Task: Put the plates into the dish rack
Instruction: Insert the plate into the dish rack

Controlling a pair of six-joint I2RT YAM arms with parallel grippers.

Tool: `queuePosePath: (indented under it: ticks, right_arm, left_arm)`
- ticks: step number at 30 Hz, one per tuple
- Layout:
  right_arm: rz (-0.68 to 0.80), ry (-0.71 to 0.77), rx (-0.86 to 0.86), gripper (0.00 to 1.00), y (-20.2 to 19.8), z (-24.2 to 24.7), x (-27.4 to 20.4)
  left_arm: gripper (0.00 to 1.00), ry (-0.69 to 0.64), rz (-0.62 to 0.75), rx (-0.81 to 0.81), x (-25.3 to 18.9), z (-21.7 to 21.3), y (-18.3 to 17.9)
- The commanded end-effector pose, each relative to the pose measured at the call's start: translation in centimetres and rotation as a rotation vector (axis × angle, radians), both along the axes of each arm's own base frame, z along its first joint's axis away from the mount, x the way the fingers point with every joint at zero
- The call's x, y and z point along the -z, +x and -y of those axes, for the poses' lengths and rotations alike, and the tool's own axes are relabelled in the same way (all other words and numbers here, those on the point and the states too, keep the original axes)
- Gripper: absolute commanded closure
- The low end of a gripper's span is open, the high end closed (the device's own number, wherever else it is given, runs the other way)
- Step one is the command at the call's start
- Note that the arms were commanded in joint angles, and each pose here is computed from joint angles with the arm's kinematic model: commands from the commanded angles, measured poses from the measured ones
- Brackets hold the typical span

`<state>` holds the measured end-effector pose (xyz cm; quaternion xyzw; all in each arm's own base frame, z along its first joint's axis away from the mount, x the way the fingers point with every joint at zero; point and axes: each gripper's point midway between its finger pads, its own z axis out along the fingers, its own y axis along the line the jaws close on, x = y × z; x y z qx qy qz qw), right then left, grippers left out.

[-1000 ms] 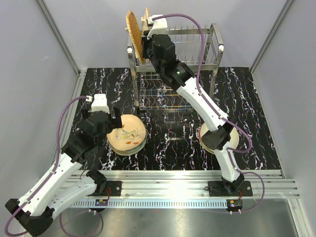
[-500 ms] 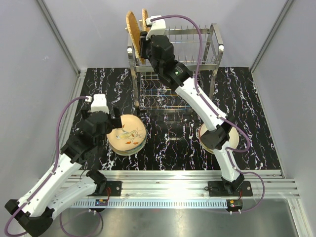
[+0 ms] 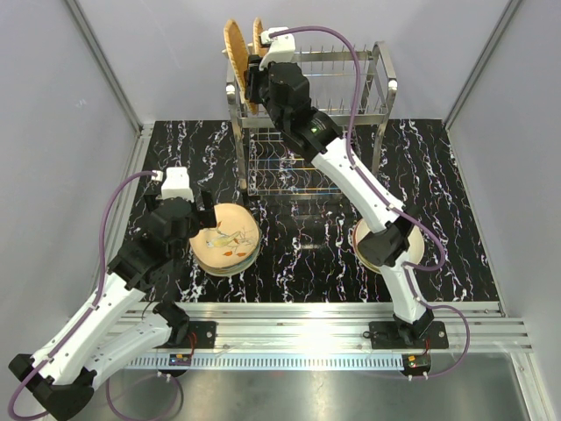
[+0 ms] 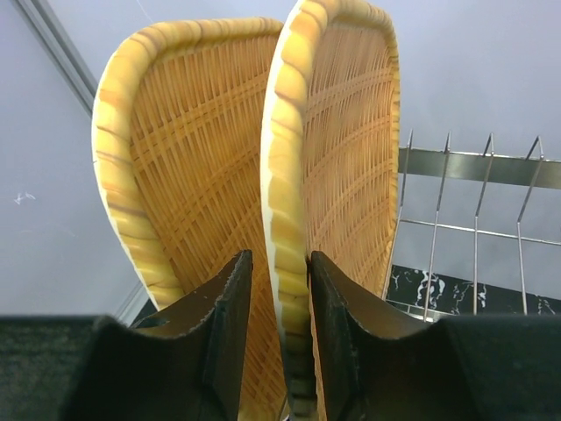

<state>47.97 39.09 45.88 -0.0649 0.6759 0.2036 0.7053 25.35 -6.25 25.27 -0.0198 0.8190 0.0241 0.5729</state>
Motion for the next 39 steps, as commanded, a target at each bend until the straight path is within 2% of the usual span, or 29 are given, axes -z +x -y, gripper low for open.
queuePosePath:
  ticks: [1,12,27,28,30,31,33,34,36,37,39]
  right_arm:
    - [0.088,0.114,-0.059,0.59,-3.1,1.0,-6.3]
    - [0.105,0.139,-0.102,0.55,-5.1,1.5,-8.1]
    - [0.142,0.167,-0.202,0.48,-9.8,2.7,-11.1]
    - [0.124,0.145,-0.206,0.48,-9.8,2.4,-9.9]
    - [0.147,0.152,-0.215,0.46,-11.2,3.6,-11.1]
    - [0.126,0.129,-0.218,0.45,-11.2,3.4,-9.7]
    - [0.139,0.132,-0.223,0.44,-12.5,4.6,-10.4]
    - [0.113,0.103,-0.227,0.44,-12.4,4.4,-8.7]
    - [0.121,0.086,-0.250,0.44,-13.8,5.1,-8.7]
    - [0.097,0.046,-0.250,0.44,-13.7,4.9,-6.8]
    - [0.114,0.030,-0.259,0.43,-15.1,5.9,-7.0]
  left_arm:
    - [0.01,-0.021,0.038,0.008,-0.6,0.5,0.4]
    - [0.01,-0.012,0.032,0.000,-0.6,0.3,0.5]
    - [0.01,0.011,0.037,-0.023,-0.7,-0.2,0.6]
    - [0.01,0.017,0.035,-0.031,-0.7,-0.3,0.6]
    - [0.01,0.021,0.040,-0.042,-0.9,-0.6,0.6]
    - [0.01,0.023,0.044,-0.050,-1.0,-0.7,0.6]
    - [0.01,0.026,0.044,-0.064,-1.0,-1.0,0.5]
    - [0.01,0.029,0.050,-0.088,-1.1,-1.4,0.5]
    - [0.01,0.028,0.058,-0.103,-1.3,-1.8,0.4]
    - [0.01,0.026,0.061,-0.102,-1.2,-1.7,0.4]
    - [0.01,0.030,0.064,-0.111,-1.3,-2.0,0.3]
